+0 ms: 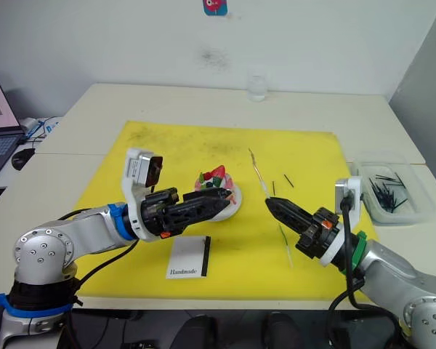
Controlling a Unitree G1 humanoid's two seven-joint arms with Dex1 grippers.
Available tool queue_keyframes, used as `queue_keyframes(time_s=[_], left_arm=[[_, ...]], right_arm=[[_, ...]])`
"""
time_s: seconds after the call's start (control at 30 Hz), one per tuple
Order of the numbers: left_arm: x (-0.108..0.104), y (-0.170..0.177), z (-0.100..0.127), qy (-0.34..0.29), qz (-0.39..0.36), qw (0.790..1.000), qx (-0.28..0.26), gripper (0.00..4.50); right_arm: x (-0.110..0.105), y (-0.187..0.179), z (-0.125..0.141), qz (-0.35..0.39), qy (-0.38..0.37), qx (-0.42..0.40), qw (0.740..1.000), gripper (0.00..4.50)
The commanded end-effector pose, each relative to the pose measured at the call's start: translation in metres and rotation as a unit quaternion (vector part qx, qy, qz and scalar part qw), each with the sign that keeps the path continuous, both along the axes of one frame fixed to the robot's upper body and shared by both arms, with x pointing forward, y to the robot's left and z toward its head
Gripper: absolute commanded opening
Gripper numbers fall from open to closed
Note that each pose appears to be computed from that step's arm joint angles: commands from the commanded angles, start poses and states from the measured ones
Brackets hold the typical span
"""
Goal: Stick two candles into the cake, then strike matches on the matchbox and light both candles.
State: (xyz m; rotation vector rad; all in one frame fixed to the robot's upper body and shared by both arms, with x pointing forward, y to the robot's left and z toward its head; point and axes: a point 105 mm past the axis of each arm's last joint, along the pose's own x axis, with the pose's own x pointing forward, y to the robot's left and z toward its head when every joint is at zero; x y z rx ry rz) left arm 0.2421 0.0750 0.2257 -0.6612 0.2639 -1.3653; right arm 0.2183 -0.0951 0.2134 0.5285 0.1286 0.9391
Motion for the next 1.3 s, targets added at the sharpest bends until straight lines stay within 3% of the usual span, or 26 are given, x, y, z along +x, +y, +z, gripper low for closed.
queue_keyframes(time_s=[0.03, 0.57, 0.67, 1.07, 1.1, 1.27, 1.3], left_arm=[[-0.002, -0.007, 0.014, 0.015, -0.012, 0.999, -0.050, 4.50], [-0.003, -0.025, 0.017, 0.064, -0.026, 0.991, -0.113, 4.50], [-0.003, -0.027, 0.015, 0.067, -0.026, 0.991, -0.113, 3.94], [-0.004, -0.028, 0.012, 0.072, -0.026, 0.991, -0.113, 0.20], [-0.004, -0.028, 0.012, 0.072, -0.027, 0.991, -0.112, 0.01], [-0.006, -0.029, 0.011, 0.069, -0.032, 0.991, -0.110, 0.01], [-0.006, -0.028, 0.011, 0.068, -0.032, 0.991, -0.108, 0.00]], right_arm=[[-0.006, 0.007, 0.016, 0.032, 0.012, 0.041, 0.999, 0.07], [-0.010, 0.023, 0.017, 0.068, 0.049, 0.059, 0.995, 0.07], [-0.012, 0.024, 0.016, 0.072, 0.050, 0.061, 0.994, 0.00], [-0.014, 0.028, 0.015, 0.080, 0.056, 0.062, 0.993, 0.00], [-0.014, 0.028, 0.015, 0.080, 0.056, 0.062, 0.993, 0.00], [-0.016, 0.031, 0.014, 0.096, 0.065, 0.064, 0.991, 0.00], [-0.017, 0.031, 0.013, 0.098, 0.066, 0.064, 0.991, 0.20]])
